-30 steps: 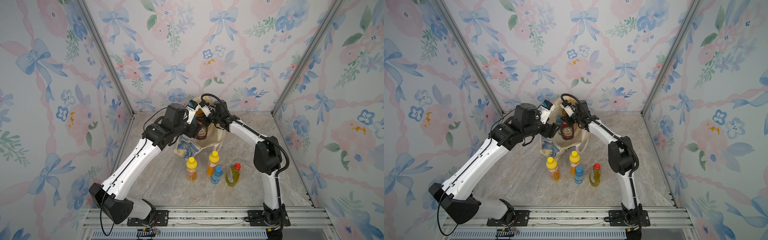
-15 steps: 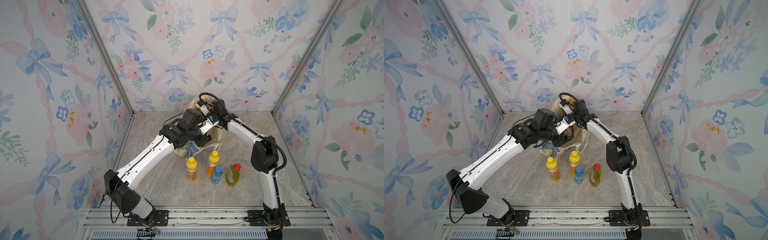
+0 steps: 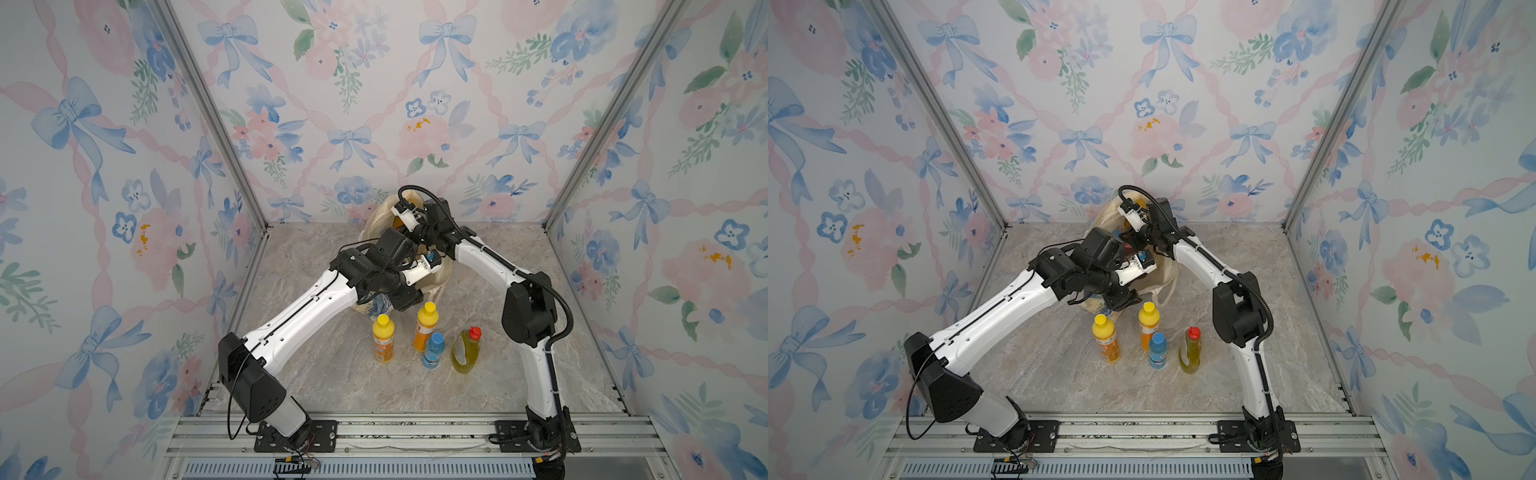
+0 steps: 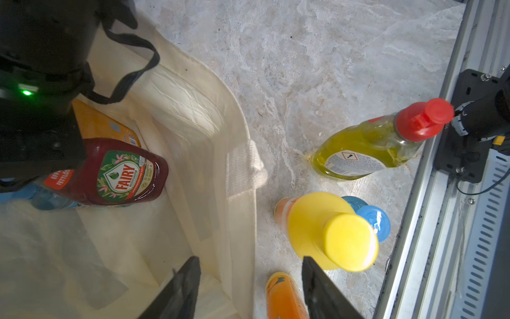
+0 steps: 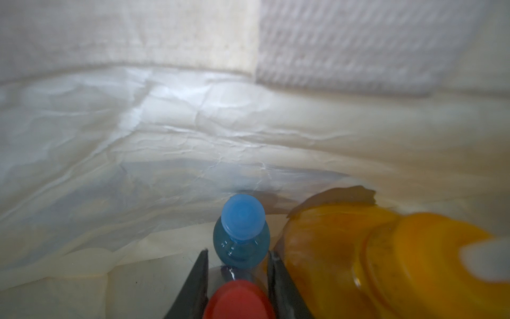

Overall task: Pack dish soap into the shopping bag
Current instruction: Place the bottle of dish soap in the shopping bag, then adjust the shopping bag at the center of the board.

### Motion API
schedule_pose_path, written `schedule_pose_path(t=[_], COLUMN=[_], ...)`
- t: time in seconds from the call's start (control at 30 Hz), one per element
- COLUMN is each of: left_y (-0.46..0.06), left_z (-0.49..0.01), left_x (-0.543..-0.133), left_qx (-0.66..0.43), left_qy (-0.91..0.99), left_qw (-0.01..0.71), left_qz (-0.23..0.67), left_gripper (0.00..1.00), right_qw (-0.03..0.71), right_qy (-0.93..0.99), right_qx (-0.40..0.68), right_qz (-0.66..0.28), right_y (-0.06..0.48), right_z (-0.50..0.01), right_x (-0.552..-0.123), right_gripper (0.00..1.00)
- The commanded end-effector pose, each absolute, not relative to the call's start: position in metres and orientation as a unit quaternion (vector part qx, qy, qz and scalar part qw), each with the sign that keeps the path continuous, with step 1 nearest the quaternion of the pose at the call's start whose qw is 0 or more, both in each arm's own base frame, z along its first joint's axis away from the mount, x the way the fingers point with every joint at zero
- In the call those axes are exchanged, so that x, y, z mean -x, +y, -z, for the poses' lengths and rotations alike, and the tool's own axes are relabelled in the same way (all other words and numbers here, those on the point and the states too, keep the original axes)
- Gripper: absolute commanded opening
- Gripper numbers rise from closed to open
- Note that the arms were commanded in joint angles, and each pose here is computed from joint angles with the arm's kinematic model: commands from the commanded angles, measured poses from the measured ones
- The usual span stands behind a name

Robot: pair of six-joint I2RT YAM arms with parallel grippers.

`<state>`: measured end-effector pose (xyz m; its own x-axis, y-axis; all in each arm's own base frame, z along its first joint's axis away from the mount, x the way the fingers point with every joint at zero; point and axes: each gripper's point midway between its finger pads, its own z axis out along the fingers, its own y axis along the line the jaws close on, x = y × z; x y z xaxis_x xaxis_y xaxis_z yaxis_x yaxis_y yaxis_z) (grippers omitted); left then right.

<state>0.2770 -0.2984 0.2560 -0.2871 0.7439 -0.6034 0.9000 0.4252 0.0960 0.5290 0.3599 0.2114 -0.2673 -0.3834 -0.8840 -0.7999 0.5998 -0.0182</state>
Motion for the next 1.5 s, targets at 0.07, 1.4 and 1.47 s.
schedule_pose_path(t=[0.07, 1.4, 1.47], left_y=[-0.284, -0.232, -0.232], left_z=[-0.238, -0.265, -0.271], left_x=[-0.285, -0.313, -0.313], left_qx=[-0.514, -0.432, -0.426], left_qy=[0.810, 0.827, 0.823], left_qw=[0.273, 0.352, 0.365], left_qz=[0.077, 0.081, 0.092], left_gripper=[0.61, 0.00, 0.00], right_qw=[0.511, 0.580, 0.577], right_qy=[0.738, 0.662, 0.663], right_qx=[0.382, 0.366, 0.371], right_qz=[-0.220, -0.302, -0.300], right_y=[0.361, 0.352, 0.356], right_z=[-0.246, -0.289, -0.284], right_x=[-0.535, -0.524, -0.523], right_gripper=[0.00, 0.00, 0.00])
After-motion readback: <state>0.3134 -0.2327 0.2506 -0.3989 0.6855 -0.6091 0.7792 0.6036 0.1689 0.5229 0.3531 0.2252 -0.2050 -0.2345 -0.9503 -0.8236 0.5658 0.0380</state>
